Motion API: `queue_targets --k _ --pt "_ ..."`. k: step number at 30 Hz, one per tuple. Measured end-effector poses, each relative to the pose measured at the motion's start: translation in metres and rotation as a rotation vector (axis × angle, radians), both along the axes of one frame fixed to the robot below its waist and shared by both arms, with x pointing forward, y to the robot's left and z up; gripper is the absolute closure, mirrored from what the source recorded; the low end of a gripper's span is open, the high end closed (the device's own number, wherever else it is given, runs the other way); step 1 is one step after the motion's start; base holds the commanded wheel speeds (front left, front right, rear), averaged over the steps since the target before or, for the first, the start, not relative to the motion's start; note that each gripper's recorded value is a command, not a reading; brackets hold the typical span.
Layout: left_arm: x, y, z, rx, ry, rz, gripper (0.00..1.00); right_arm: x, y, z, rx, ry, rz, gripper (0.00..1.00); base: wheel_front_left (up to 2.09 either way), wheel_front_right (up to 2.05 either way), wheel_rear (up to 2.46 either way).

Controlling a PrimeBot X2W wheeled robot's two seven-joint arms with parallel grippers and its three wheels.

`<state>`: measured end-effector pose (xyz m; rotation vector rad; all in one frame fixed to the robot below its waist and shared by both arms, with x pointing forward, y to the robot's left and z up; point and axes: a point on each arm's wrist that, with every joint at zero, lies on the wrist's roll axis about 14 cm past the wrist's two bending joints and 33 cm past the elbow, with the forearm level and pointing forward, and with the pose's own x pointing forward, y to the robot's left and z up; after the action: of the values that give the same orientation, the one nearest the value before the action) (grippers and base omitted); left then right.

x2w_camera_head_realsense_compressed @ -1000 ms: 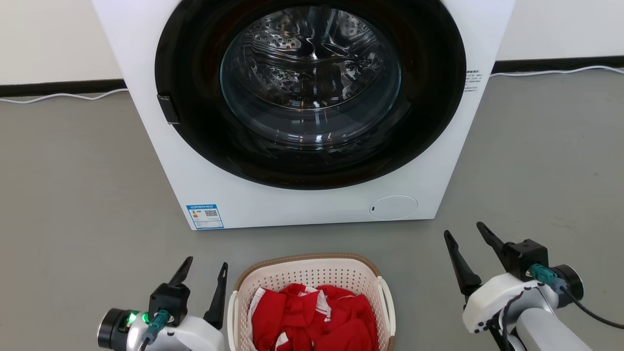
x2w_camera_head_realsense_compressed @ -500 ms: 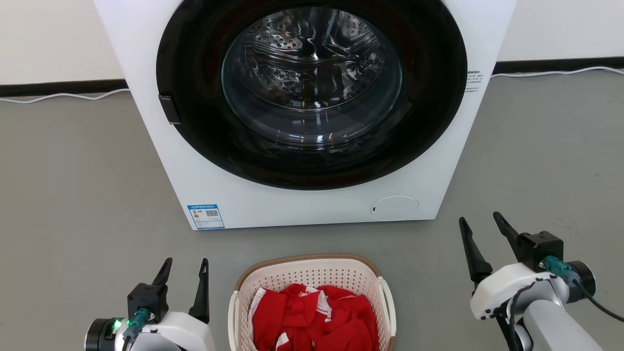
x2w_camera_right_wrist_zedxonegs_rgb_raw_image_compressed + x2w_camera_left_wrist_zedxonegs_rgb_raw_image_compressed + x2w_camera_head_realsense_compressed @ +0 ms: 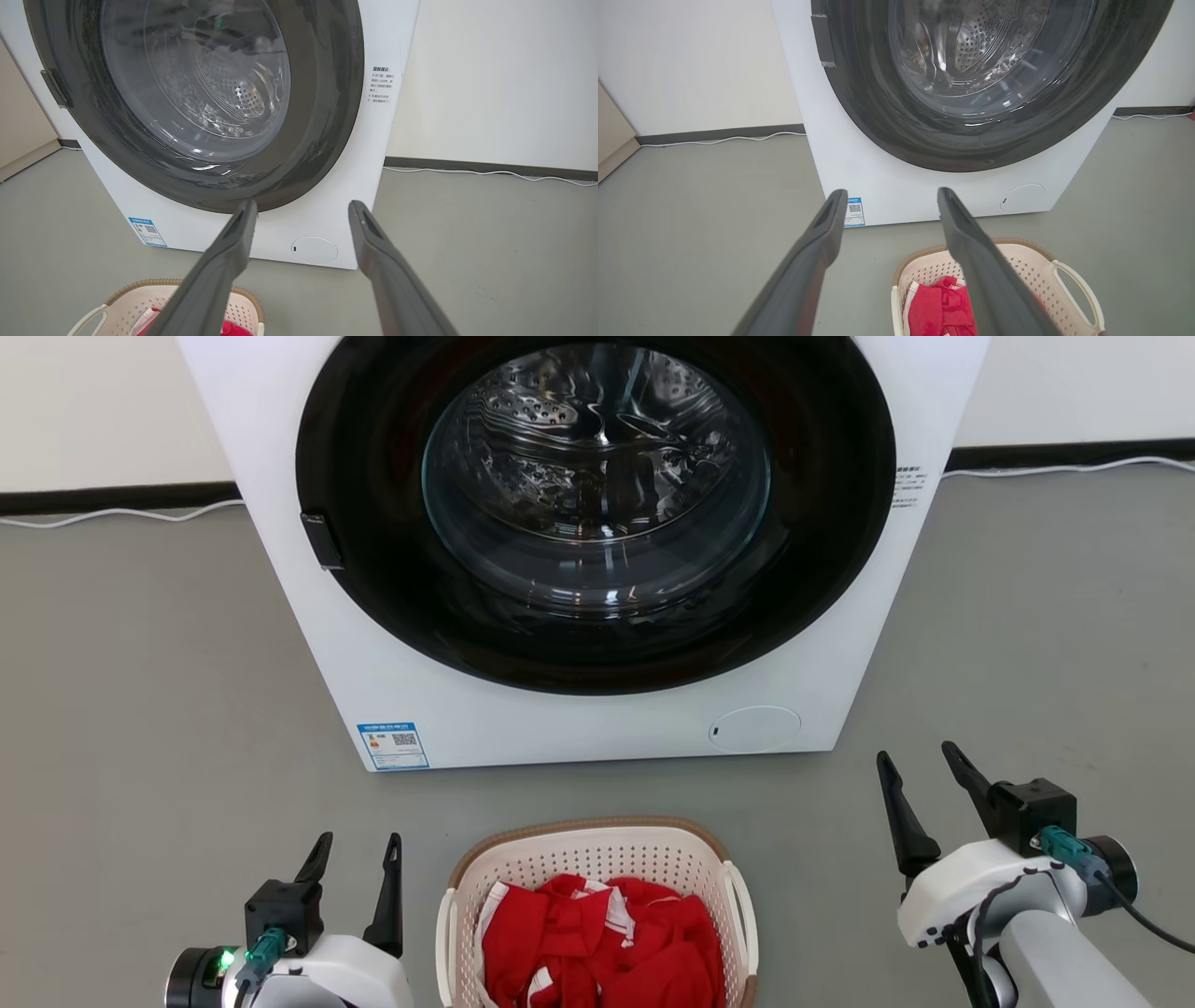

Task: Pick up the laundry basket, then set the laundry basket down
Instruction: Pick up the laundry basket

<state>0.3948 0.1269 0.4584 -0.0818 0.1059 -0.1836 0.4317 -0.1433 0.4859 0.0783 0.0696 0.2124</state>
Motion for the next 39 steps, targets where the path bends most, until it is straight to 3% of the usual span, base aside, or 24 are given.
queue_targets --k 22,39 --pt "0.038 -0.018 -0.041 -0.035 0.099 -0.053 0.0 0.039 0.006 -0.05 -0.003 0.098 0.002 0.0 0.0 0.0 0.0" --pt "0.087 -0.036 -0.113 -0.096 0.229 -0.081 0.0 0.085 0.023 -0.131 0.011 0.225 0.032 0.0 0.0 0.0 0.0"
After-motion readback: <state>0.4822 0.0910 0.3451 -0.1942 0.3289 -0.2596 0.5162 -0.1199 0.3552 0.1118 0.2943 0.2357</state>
